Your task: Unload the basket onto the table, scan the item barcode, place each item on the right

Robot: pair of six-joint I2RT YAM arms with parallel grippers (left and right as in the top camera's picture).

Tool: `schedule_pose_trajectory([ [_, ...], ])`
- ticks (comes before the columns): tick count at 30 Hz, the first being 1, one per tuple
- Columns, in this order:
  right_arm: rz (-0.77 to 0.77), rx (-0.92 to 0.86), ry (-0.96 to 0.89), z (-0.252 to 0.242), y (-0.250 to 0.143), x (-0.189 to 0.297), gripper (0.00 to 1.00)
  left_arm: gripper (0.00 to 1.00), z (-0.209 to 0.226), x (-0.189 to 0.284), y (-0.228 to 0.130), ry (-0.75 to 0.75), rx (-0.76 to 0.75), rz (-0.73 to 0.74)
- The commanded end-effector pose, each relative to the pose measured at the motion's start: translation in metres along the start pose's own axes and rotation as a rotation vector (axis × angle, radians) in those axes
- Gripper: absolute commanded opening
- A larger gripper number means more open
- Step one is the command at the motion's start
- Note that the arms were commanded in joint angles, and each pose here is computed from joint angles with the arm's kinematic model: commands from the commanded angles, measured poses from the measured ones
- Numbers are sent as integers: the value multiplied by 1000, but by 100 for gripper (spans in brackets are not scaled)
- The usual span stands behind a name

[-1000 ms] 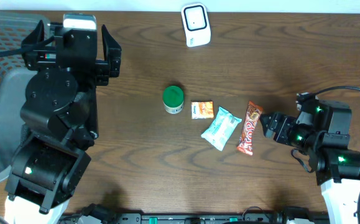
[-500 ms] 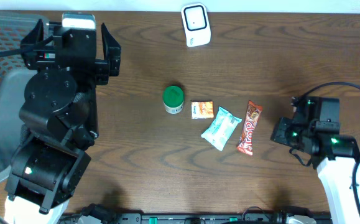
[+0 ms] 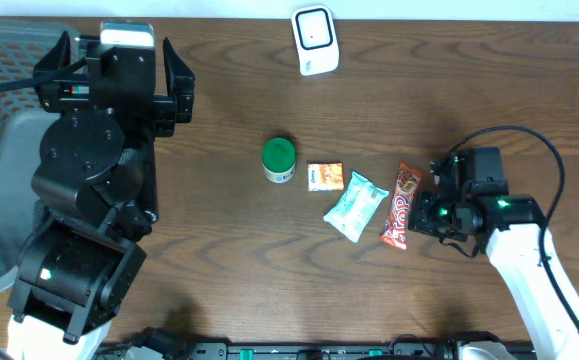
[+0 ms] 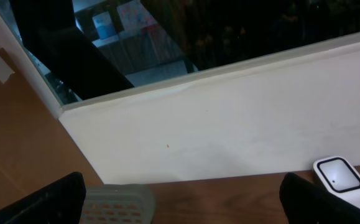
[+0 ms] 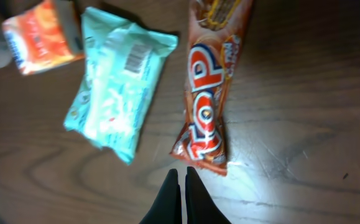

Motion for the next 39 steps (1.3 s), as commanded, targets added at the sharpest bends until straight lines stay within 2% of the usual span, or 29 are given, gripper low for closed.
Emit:
schedule_pose_trajectory([
  [1,14,-42,-45,-5,5,-8,1,100,7,5,11,22,5,-27],
  [10,86,-67,-56,-12,4,-33,1,100,7,5,11,22,5,-27],
  [25,54,-59,-51,-13,14,-41,1,100,7,5,10,22,3,-24],
  [39,231,-25,-62,-3,-8,-86,1,100,7,5,10,22,2,-23],
])
Point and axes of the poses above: each gripper's point midway between its finger pads, its own x axis back along the fingers, its own z axis along the line the jaws close on, y = z × x, the point moved 5 cm from there along x, back along the fingers, and after that the axes turned 12 degrees about x, right-handed, at the moved point
